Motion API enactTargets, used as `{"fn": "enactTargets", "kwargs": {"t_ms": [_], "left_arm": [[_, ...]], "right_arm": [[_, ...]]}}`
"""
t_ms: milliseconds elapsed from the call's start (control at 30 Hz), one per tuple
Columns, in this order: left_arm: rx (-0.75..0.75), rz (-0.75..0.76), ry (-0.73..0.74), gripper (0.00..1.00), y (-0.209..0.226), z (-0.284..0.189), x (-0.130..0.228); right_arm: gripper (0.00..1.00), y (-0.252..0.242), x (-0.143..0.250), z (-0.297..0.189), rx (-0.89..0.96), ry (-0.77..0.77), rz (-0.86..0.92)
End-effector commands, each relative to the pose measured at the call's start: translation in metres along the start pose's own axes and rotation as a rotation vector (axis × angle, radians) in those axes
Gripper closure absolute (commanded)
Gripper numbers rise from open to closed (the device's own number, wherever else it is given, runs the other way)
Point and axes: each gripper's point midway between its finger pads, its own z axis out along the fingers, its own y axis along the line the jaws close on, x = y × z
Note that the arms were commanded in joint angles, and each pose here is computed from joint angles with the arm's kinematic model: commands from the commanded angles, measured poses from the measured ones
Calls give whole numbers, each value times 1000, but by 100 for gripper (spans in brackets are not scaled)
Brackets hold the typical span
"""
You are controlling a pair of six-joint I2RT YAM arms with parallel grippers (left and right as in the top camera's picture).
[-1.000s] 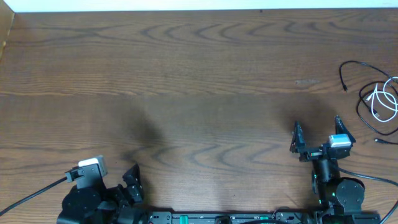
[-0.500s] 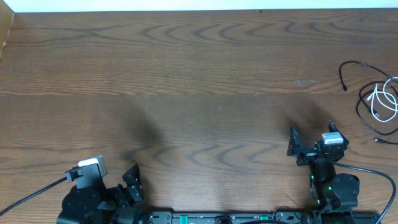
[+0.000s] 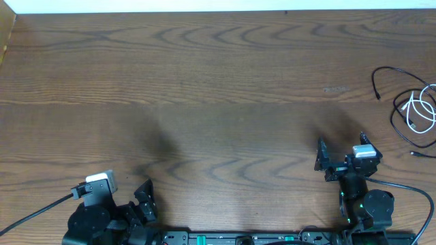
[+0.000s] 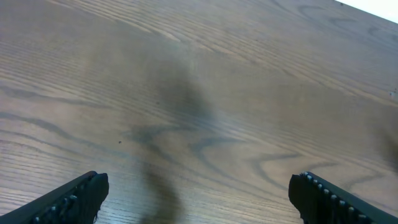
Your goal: Untangle cables
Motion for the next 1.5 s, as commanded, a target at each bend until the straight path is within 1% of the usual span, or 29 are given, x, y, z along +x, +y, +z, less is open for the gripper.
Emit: {"fn": "enactTargets", "kwargs": {"t_ms": [0, 267, 300, 333, 367, 433, 467, 633, 800, 867, 1033, 1167, 1200, 1267, 1400, 1433, 1467], "left_arm": [[-9, -7, -3, 2, 2, 1, 0], [-10, -7, -2, 2, 2, 1, 0], [-10, -7, -2, 5, 2, 1, 0], [-10, -7, -2, 19, 2, 1, 0], [-10, -6, -2, 27, 2, 1, 0], [-10, -7, -2, 27, 2, 1, 0], [-10, -7, -3, 2, 2, 1, 0], [-38, -29, -23, 2, 6, 1, -3], [-77, -25, -103, 2, 11, 15, -17], [-97, -54, -165, 2, 16, 28, -25], [-95, -76, -243, 2, 21, 60, -26], [-37, -40, -342, 2, 16, 94, -27], [1, -9, -390, 2, 11, 106, -29], [36, 14, -454, 2, 7, 116, -32], [85, 16, -616, 2, 4, 128, -40], [106, 46, -648, 3, 0, 129, -41], [135, 112, -689, 2, -7, 130, -41]], "right_arm": [[1, 0, 0, 0, 3, -1, 7], [1, 0, 0, 0, 3, 0, 6], [1, 0, 0, 0, 3, 0, 7], [1, 0, 1, 0, 3, 0, 6], [1, 0, 1, 0, 3, 0, 6], [1, 0, 1, 0, 3, 0, 6], [1, 0, 1, 0, 3, 0, 6], [1, 0, 0, 0, 3, 0, 6], [1, 0, 0, 0, 3, 0, 6], [1, 0, 0, 0, 3, 0, 6], [1, 0, 1, 0, 3, 0, 6], [1, 0, 0, 0, 3, 0, 6], [1, 0, 0, 0, 3, 0, 7], [1, 0, 1, 0, 3, 0, 6], [1, 0, 0, 0, 3, 0, 6], [1, 0, 1, 0, 3, 0, 6], [1, 0, 1, 0, 3, 0, 6]]}}
